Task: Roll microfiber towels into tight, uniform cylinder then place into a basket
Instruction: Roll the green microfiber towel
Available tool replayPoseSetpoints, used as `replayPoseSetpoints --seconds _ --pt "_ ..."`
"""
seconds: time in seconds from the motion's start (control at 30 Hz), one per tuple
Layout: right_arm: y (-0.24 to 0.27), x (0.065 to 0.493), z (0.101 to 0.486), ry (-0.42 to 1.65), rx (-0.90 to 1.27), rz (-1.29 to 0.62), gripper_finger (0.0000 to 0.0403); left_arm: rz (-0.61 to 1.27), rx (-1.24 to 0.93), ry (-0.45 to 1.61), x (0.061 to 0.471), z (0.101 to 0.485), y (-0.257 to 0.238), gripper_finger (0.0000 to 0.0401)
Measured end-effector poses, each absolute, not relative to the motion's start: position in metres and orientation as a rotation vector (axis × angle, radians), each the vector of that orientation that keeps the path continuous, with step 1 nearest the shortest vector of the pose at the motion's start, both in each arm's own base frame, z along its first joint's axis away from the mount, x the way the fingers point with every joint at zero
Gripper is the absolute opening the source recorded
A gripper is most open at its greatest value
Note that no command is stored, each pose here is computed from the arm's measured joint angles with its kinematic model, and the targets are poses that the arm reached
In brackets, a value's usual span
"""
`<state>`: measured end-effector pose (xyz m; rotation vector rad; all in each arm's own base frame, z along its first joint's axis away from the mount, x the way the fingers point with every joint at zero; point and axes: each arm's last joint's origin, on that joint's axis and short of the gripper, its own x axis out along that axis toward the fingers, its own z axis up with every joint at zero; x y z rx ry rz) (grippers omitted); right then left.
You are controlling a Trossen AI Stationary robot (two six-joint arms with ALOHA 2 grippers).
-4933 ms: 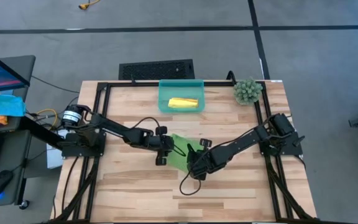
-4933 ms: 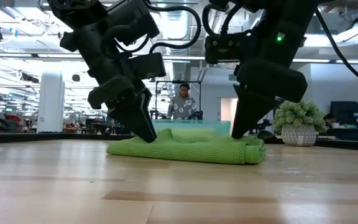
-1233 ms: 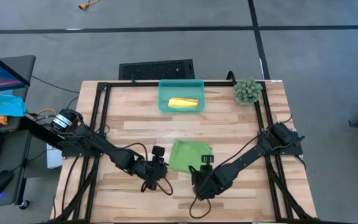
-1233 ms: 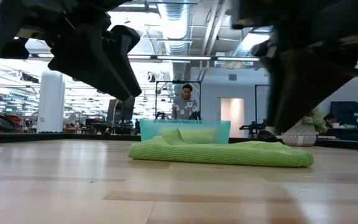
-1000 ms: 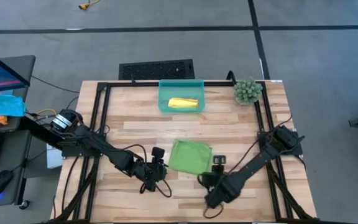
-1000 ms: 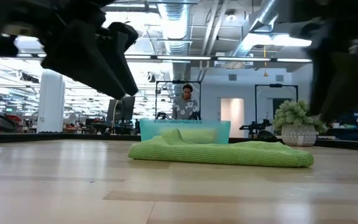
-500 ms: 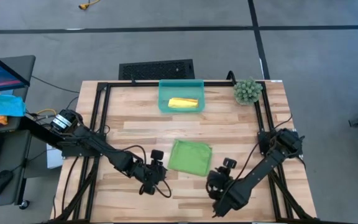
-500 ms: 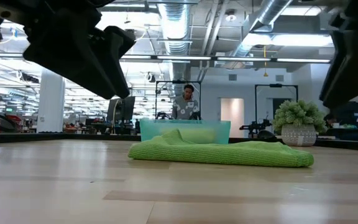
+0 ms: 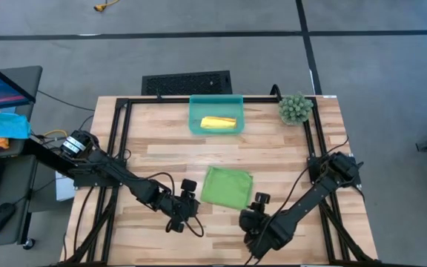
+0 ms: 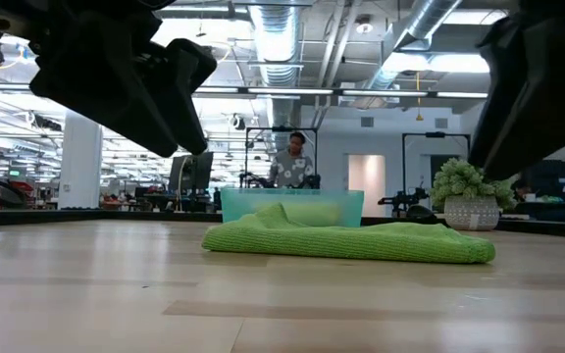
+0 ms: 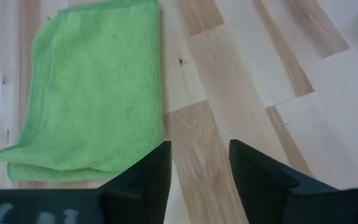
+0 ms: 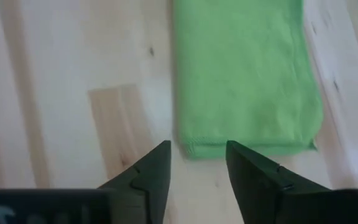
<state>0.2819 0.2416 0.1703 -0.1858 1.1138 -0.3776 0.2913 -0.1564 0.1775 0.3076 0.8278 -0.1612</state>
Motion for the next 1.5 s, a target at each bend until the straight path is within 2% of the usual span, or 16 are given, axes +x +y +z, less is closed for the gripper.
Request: replayPoseSetpoints --seconds 0.17,0.27,0.5,0.83,1.2,1.5 --pt "0.243 0.283 0.170 1.110 -0.214 -0.344 0.0197 -0.156 0.298 0.827 0.292 0.178 -0.156 0.0187" --pt "0.240 0.280 0.163 1.096 -0.244 -0.366 0.0199 -0.143 0.319 0.810 0.294 0.177 -0.156 0.0195" --pt "0.237 0.276 0.143 1.063 -0.261 -0.333 0.0190 -0.037 0.426 0.798 0.303 0.158 -0.155 0.0197" --pt "0.229 0.279 0.127 1.044 -0.278 -0.296 0.0176 -0.018 0.500 0.851 0.320 0.118 -0.146 0.0197" --pt "0.210 0.275 0.108 1.035 -0.241 -0.343 0.0171 0.030 0.446 0.872 0.328 0.110 -0.134 0.0197" --pt "0.210 0.275 0.106 1.028 -0.235 -0.338 0.0170 0.041 0.371 0.916 0.333 0.105 -0.118 0.0195"
